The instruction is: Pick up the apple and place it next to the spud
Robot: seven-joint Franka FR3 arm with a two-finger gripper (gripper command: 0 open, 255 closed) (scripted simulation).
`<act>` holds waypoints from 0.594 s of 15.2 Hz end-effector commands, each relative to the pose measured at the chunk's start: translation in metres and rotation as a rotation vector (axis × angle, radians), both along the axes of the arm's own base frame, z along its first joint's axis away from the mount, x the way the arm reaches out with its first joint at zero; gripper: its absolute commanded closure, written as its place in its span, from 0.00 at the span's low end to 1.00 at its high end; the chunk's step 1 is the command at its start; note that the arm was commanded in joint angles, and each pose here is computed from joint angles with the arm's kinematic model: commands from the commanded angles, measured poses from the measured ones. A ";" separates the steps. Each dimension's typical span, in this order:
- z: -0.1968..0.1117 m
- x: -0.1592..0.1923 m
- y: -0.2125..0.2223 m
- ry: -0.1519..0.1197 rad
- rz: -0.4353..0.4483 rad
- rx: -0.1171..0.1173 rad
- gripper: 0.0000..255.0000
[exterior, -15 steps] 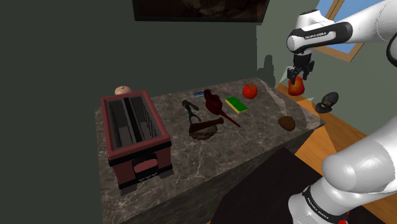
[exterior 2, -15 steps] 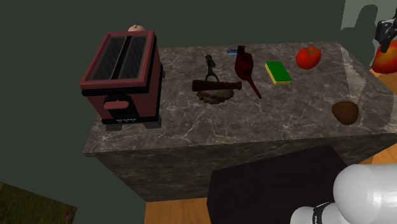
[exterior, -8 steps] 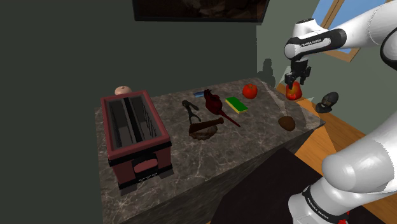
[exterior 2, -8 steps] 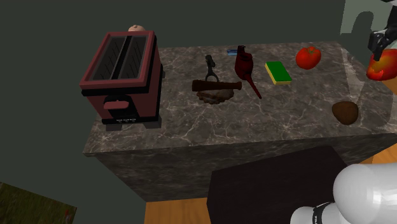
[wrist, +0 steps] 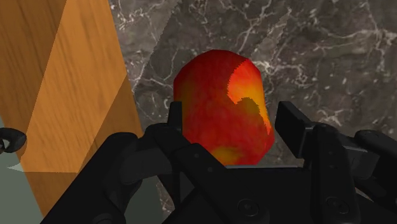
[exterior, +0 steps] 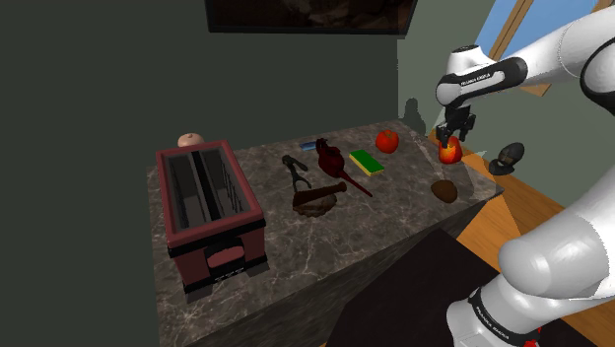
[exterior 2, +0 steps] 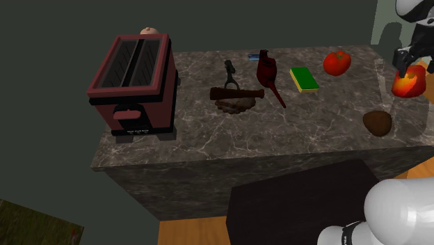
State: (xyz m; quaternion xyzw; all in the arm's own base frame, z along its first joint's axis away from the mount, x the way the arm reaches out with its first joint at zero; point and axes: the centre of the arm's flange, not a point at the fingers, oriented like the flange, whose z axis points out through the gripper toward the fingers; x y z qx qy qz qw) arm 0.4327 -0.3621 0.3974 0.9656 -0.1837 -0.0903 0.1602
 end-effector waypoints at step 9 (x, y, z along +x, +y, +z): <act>-0.053 0.000 0.000 0.000 0.000 0.000 1.00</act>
